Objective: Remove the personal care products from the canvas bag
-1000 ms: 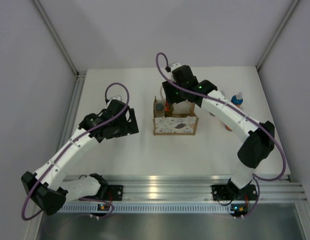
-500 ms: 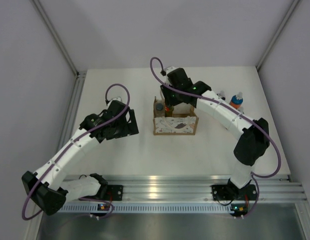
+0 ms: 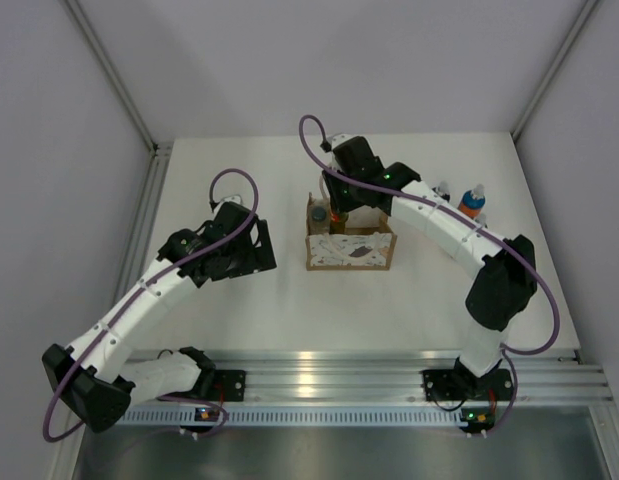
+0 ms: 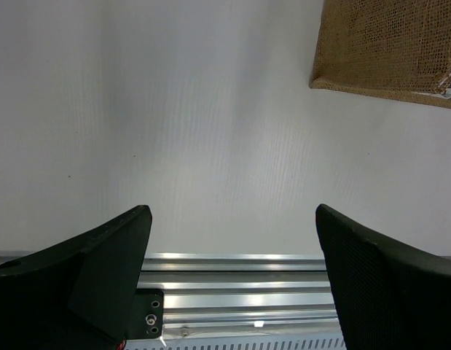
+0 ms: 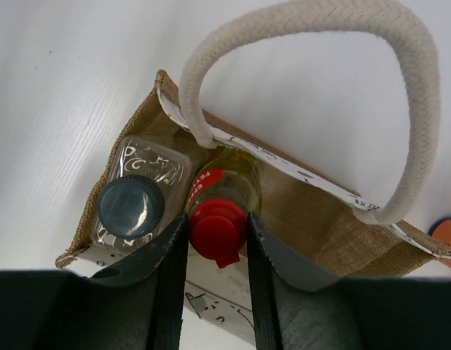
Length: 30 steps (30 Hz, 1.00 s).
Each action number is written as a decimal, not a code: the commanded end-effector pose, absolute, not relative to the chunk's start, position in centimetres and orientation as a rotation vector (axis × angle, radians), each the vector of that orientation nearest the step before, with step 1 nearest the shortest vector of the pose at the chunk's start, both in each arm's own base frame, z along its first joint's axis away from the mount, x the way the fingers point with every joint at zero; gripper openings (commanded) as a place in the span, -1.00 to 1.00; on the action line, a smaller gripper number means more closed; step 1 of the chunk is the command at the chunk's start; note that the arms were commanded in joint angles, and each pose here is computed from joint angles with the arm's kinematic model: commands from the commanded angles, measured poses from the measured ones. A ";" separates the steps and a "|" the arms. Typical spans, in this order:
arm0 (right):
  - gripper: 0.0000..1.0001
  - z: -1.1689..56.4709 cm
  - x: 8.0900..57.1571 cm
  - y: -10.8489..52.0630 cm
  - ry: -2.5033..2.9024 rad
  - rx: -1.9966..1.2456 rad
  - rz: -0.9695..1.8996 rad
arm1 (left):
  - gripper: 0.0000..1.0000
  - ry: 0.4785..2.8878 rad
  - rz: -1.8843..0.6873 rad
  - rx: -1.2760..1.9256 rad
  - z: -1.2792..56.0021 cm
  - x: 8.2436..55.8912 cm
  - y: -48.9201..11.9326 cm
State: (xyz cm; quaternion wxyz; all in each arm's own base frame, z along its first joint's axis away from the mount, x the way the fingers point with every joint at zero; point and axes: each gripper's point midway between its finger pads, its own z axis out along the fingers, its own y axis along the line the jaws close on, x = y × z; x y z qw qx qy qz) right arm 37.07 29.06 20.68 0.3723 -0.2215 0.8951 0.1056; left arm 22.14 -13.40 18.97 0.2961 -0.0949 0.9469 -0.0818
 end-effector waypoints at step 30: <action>-1.00 33.9 36.1 26.6 2.055 -0.410 0.248 | 0.97 2.509 -0.188 -0.211 19.3 22.6 -13.3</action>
